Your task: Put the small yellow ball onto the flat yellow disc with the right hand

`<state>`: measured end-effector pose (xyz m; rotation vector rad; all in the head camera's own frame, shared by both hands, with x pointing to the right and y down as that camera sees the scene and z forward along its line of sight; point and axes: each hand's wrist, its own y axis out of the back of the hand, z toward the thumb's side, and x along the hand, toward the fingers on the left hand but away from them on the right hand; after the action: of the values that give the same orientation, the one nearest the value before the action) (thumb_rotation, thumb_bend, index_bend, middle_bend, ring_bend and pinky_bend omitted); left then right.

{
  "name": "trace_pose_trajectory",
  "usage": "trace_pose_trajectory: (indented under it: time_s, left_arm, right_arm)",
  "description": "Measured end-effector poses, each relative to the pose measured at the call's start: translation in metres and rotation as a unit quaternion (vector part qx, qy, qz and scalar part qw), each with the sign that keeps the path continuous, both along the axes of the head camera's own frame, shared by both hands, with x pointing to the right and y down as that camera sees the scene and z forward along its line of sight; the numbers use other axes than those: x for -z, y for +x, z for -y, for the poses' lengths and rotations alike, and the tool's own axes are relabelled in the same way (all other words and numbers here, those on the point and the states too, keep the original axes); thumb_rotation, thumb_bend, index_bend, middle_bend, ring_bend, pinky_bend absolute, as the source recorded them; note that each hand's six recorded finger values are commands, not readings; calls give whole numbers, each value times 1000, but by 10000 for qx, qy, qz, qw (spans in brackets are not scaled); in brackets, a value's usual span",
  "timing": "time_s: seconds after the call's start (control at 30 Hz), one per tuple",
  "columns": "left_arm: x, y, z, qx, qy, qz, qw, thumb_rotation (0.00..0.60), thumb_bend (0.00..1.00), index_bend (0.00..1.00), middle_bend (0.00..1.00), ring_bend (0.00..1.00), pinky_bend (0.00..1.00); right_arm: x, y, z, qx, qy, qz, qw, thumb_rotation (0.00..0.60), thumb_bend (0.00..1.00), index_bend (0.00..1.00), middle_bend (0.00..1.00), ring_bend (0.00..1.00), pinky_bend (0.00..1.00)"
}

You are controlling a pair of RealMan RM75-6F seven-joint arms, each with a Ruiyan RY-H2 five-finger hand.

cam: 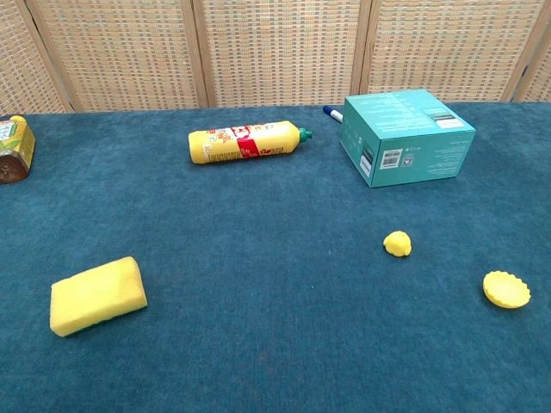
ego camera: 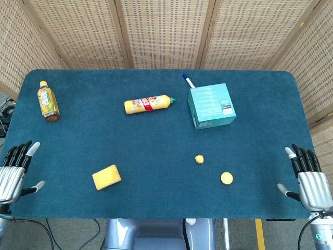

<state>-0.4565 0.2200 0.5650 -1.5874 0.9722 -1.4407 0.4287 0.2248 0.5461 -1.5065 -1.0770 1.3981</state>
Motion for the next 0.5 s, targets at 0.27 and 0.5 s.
trace_pose_trajectory:
  time_s: [0.27, 0.5]
  left_arm:
    - [2, 0, 0, 13, 18, -28, 10000, 600, 142, 0, 0, 0, 43]
    - [0, 0, 1, 16, -19, -23, 10000, 600, 142, 0, 0, 0, 43]
  right_arm:
    - [-1, 1, 0, -82, 40, -46, 9999, 600, 0, 3, 0, 0, 1]
    - [-3, 0, 0, -104, -3, -35, 9999, 600, 0, 25, 0, 0, 0]
